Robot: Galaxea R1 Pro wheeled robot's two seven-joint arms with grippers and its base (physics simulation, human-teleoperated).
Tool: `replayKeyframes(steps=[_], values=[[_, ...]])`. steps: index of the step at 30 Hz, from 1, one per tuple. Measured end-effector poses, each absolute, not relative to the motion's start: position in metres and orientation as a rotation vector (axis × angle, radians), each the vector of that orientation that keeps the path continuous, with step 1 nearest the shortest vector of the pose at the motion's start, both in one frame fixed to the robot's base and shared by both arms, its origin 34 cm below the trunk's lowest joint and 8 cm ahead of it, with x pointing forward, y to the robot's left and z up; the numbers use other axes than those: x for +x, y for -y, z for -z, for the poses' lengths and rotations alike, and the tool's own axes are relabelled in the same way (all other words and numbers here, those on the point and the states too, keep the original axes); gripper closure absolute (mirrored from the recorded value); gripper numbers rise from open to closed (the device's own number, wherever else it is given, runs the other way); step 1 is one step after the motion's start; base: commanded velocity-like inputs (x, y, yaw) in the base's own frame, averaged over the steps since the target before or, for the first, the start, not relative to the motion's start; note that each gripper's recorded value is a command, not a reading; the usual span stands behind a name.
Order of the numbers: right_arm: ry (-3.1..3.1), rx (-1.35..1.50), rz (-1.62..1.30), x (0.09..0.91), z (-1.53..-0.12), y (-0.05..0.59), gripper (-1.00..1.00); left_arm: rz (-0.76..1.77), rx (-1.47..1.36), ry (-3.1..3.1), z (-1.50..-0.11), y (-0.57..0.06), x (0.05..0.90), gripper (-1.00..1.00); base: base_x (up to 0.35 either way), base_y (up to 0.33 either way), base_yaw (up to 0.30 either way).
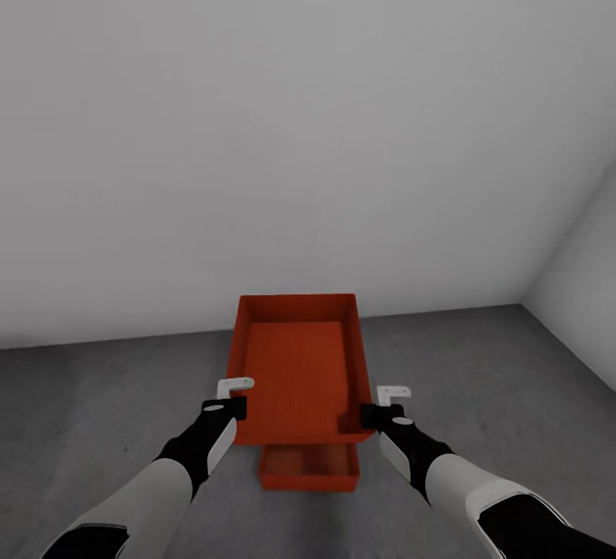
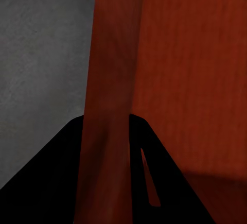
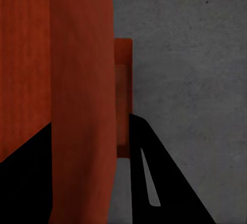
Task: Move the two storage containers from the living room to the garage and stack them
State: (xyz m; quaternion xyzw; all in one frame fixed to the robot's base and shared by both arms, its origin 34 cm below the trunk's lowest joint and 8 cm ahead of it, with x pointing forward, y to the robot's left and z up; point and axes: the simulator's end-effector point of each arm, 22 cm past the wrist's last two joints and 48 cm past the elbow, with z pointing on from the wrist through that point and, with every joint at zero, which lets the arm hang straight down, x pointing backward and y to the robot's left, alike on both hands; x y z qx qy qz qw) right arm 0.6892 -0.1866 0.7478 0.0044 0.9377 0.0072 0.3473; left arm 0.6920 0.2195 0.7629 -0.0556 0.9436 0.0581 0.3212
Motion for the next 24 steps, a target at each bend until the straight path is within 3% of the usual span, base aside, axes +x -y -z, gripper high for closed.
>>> replayKeyframes(steps=[13,24], values=[[-2.453,0.012,-0.019,0.684,-0.736,0.186,1.0,-0.155,-0.145,-2.499,-0.751,-0.22,0.687,1.0,-0.003,0.0,0.0],[-2.47,0.012,-0.019,0.68,-0.726,0.187,1.0,-0.157,-0.144,-2.517,-0.741,-0.219,0.683,1.0,-0.103,0.0,0.0]])
